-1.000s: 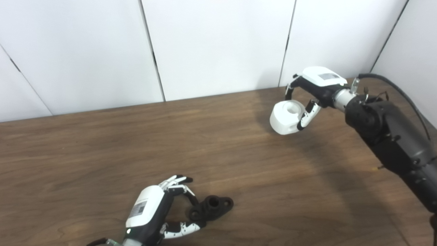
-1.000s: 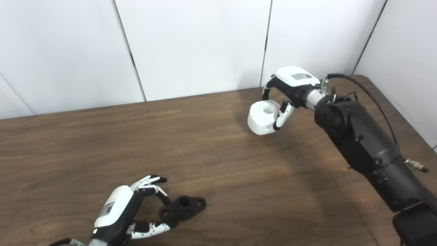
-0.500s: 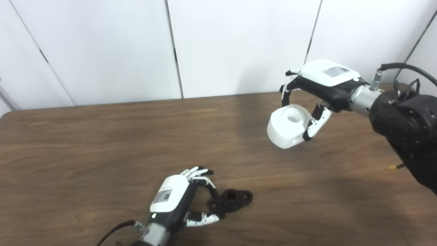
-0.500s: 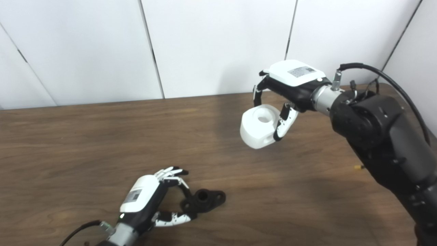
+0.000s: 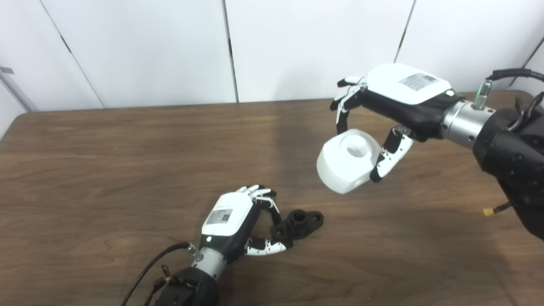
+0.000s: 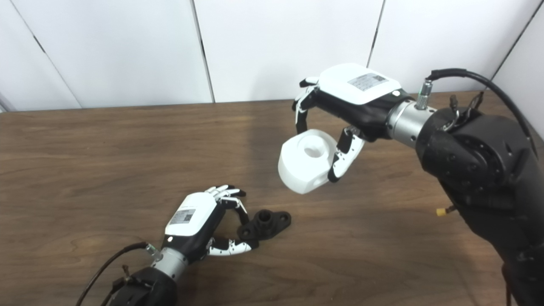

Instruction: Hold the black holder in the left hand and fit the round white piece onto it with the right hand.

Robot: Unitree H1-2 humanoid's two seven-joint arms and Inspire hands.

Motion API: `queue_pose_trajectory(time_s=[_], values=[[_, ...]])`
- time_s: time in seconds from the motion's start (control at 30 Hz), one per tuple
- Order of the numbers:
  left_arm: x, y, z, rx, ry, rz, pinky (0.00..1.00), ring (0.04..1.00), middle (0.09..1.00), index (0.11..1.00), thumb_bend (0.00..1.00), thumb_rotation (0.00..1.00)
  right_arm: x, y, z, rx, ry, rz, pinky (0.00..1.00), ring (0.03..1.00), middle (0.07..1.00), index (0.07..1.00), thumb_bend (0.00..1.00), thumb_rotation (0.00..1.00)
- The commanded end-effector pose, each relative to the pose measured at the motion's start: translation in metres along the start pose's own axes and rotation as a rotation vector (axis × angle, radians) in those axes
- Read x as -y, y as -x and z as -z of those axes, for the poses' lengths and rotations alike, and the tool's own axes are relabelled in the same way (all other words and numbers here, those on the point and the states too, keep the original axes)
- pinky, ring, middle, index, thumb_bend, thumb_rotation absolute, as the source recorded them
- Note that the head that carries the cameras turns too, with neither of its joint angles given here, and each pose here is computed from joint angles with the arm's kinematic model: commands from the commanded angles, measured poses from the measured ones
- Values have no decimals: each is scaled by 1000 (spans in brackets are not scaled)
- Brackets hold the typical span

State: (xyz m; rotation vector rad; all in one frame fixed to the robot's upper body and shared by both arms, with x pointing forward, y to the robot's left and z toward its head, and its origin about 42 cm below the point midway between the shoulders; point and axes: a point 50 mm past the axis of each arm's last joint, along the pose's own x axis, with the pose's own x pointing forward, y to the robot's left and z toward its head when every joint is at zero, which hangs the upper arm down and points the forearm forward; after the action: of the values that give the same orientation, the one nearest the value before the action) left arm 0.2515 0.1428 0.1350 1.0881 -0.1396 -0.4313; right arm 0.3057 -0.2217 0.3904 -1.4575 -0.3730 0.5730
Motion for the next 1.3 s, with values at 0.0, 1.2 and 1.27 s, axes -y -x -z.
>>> queue_pose_trajectory(time_s=[0.0, 1.2, 1.27], values=[[25, 9, 19, -123, -26, 177, 913, 910, 838, 494, 504, 47, 18, 6, -11, 38, 22, 68, 948, 939, 795, 483, 523, 131], [20, 10, 7, -111, -5, 174, 903, 909, 836, 494, 502, 51, -30, -36, -42, 155, -36, -23, 914, 932, 785, 483, 525, 135], [19, 10, 6, -117, 0, 178, 909, 913, 839, 494, 501, 52, -33, -38, -43, 158, -33, -30, 905, 930, 784, 483, 525, 135]])
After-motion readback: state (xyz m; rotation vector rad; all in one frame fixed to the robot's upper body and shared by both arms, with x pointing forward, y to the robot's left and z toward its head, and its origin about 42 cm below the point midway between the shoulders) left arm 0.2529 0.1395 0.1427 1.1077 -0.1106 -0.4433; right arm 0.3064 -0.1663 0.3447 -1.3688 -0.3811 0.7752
